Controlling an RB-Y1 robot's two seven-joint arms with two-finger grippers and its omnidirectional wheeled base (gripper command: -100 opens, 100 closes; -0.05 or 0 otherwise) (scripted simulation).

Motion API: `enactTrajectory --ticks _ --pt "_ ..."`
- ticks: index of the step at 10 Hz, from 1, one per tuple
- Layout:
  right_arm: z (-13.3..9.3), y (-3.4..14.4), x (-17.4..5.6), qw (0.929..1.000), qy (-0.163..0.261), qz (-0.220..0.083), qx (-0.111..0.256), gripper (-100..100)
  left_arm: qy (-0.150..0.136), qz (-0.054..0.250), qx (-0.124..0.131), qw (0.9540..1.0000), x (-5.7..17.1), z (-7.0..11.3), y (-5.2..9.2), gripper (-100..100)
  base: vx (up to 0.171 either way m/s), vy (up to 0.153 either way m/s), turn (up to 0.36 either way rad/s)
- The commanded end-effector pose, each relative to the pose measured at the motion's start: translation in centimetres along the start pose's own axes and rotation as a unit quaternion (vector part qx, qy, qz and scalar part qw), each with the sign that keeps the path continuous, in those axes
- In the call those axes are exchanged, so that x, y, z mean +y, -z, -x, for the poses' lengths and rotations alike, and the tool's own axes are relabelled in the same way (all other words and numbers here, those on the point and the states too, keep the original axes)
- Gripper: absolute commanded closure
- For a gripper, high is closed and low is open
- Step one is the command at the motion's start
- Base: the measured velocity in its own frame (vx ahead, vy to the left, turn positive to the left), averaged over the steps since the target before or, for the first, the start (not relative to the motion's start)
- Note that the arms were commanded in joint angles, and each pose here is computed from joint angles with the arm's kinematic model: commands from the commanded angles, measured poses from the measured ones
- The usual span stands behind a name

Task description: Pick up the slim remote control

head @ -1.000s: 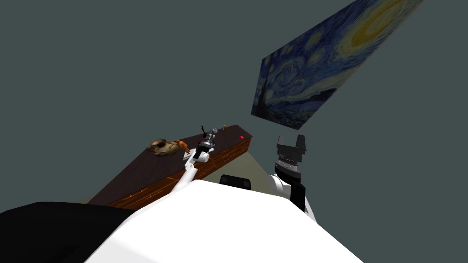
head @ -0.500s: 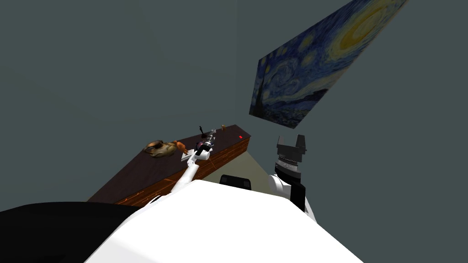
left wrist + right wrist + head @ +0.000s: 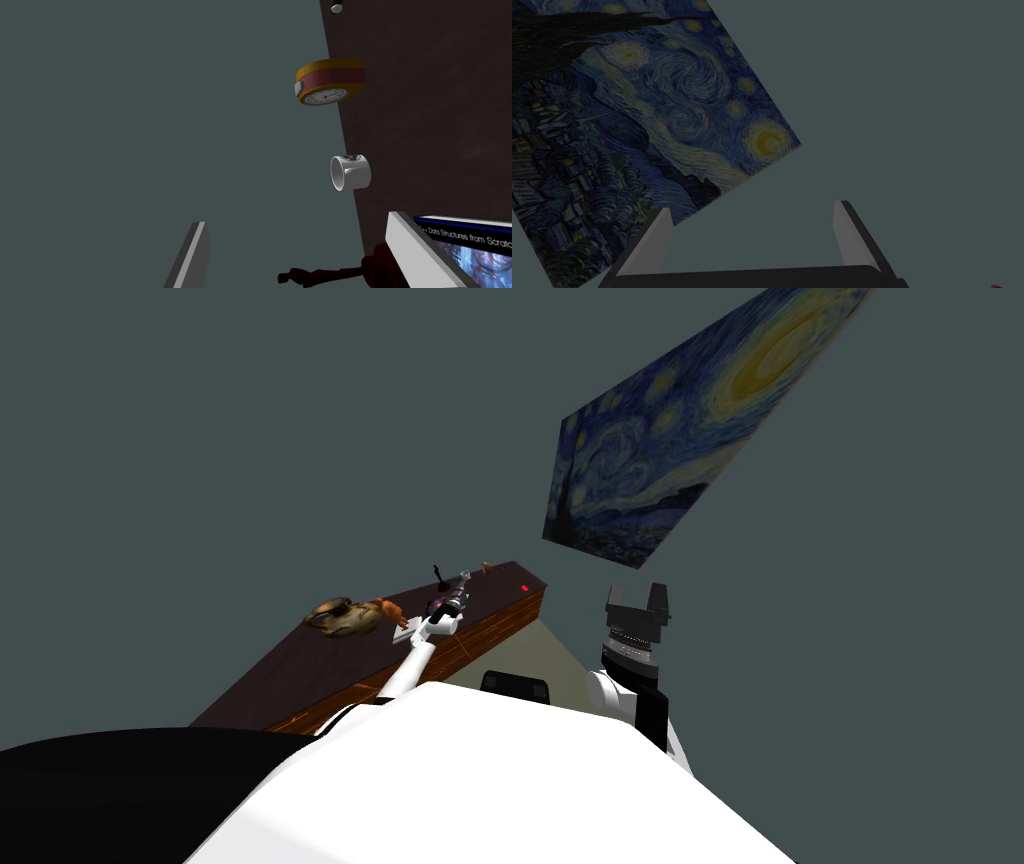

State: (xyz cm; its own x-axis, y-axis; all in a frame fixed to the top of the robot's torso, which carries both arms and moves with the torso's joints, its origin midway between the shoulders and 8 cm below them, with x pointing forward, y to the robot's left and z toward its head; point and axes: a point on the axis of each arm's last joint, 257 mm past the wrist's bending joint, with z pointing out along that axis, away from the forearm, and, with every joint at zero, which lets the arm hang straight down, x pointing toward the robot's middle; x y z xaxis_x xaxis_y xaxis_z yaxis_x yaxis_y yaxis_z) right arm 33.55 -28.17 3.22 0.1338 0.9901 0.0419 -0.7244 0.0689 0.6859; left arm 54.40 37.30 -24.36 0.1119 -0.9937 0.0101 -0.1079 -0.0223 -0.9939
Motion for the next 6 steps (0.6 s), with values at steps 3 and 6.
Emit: enactTrajectory --ticks 3,6 --pt "0.0 0.0 0.0 1.0 0.0 0.0 0.0 0 0.016 0.07 -0.024 0.9971 4.0 2.4 -1.3 -100 0.012 0.006 -0.05" --pt "0.0 0.0 0.0 1.0 0.0 0.0 0.0 0 0.025 0.12 -0.04 0.9916 7.0 3.9 -1.4 -100 0.011 0.01 -0.03"
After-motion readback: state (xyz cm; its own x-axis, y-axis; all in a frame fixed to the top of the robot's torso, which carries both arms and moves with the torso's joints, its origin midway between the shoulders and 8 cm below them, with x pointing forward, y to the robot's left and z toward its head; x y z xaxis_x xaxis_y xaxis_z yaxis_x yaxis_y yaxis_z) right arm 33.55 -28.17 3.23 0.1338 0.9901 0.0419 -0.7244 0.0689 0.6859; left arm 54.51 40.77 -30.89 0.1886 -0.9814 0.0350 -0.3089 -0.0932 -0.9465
